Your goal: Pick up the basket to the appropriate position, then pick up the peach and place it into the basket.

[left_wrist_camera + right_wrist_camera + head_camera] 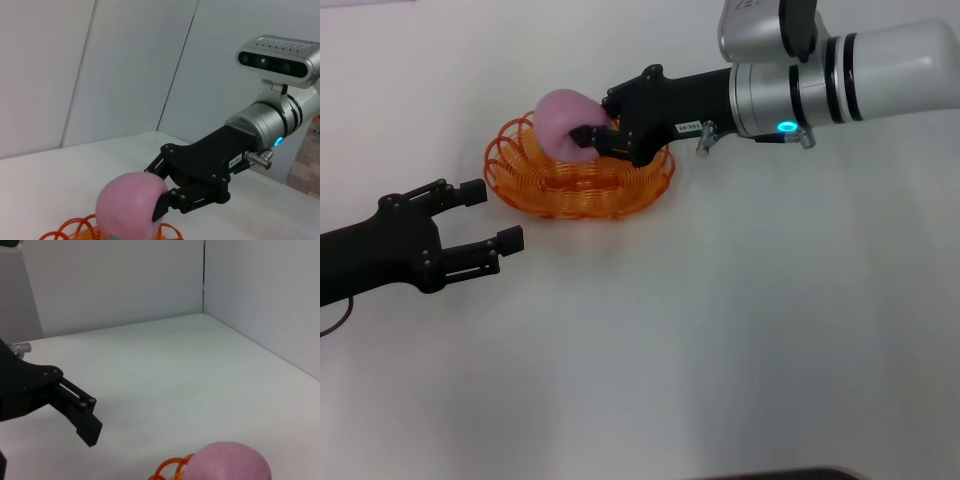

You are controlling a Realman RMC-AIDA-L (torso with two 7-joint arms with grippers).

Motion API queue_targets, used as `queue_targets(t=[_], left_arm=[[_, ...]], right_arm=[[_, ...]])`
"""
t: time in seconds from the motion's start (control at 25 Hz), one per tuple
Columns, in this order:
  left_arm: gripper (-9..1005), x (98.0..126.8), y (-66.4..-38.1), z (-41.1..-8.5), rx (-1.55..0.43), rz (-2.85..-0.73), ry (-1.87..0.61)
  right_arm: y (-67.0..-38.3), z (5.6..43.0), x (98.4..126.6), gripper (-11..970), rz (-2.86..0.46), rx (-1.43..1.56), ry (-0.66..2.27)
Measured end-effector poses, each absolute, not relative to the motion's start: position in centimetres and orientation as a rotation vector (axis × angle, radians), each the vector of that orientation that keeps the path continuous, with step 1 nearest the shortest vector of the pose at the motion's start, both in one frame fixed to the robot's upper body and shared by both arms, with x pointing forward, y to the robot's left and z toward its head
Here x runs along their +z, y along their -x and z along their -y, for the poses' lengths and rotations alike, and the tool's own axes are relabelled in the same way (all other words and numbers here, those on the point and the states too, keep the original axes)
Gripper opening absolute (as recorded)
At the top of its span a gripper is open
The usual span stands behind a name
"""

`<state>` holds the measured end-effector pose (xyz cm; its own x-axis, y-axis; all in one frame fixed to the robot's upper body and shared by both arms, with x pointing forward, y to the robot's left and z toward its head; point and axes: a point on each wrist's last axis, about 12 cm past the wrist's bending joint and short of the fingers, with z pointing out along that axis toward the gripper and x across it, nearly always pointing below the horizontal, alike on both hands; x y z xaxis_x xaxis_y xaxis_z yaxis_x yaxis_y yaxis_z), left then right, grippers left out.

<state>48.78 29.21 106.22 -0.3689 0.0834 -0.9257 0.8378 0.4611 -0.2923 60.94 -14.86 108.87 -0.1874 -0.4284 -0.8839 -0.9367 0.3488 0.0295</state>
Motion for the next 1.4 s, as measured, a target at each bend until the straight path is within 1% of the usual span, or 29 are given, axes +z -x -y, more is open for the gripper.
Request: queue_targets(t=[0.24, 0.48, 0.68, 0.8, 1.24, 1.4], left_arm=[[862, 106.1, -48.7, -29.1, -1.015, -1.773, -0.787], [861, 105.9, -48.7, -29.0, -1.017, -1.779, -0.787], [861, 105.9, -48.7, -29.0, -1.017, -1.780, -0.787], [861, 105.9, -48.7, -29.0, -1.017, -1.780, -0.787], [862, 106.0, -48.7, -29.0, -1.016, -1.778, -0.785], [862, 106.0, -48.8, -29.0, -1.016, -1.775, -0.783]], right_arm=[[-61.1, 14.8, 108.9, 276, -1.781, 0.765, 1.174], [-61.0, 14.7, 108.8, 527, -1.784, 0.769, 1.182], [-60.8, 14.7, 108.8, 771, -1.781, 0.782, 1.178], [-60.8, 14.7, 108.8, 954, -1.776, 0.790, 1.179], [-60.6, 15.0, 108.9, 960, -1.774, 0.807, 1.176], [-60.3, 15.7, 109.3, 958, -1.768, 0.851, 1.159]])
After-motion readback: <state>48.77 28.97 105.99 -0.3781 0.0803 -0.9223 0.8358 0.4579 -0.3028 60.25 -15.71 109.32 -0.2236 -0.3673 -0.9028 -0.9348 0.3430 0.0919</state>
